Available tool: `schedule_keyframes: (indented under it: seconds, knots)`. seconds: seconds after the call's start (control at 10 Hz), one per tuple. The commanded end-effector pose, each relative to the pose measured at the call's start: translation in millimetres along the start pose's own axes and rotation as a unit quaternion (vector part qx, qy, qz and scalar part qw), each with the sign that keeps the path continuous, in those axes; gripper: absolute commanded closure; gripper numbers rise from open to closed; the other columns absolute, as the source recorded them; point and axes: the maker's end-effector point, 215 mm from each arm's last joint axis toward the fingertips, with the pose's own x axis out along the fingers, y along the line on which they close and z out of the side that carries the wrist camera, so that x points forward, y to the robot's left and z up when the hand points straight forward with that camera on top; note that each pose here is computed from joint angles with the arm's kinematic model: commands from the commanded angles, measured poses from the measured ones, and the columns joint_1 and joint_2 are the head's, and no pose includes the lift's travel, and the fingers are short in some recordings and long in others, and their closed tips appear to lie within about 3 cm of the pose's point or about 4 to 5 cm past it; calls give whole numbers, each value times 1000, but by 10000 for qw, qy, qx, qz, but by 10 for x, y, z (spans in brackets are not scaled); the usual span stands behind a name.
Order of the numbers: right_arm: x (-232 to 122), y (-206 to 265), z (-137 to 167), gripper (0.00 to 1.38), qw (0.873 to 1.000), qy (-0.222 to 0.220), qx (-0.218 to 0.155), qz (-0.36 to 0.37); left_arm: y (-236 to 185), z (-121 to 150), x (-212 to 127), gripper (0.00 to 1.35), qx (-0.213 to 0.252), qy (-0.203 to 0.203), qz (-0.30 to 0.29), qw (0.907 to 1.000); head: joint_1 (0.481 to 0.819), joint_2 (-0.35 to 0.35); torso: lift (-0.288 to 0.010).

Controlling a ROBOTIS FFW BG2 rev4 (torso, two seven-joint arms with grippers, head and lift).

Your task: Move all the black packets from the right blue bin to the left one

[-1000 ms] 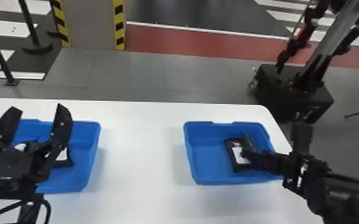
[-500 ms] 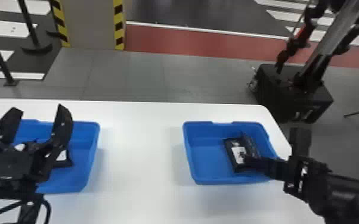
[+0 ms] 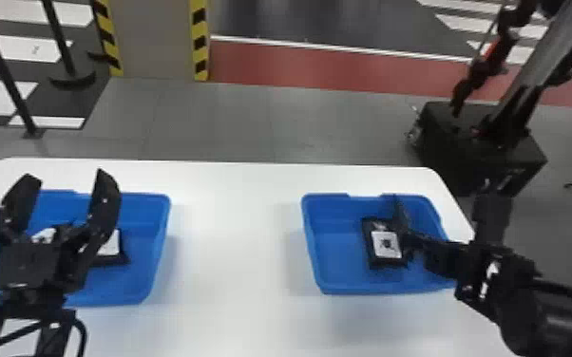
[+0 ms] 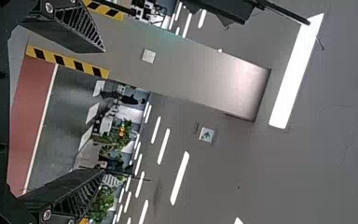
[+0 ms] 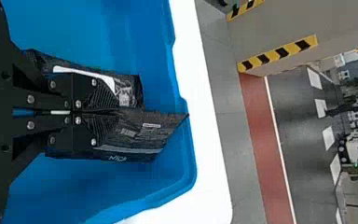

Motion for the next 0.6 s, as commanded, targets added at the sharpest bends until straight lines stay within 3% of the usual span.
schedule_keyframes:
  seconds: [0.0, 0.5]
  knots:
    - [-46, 279, 114, 1213, 9993, -203, -23, 312, -4, 11, 6, 107, -22, -24, 10, 10000, 695, -144, -110]
    - [-252, 924, 481, 1213, 9909, -704, -233, 1126, -17, 23, 17, 107, -42, -48, 2, 10000, 695, -73, -110]
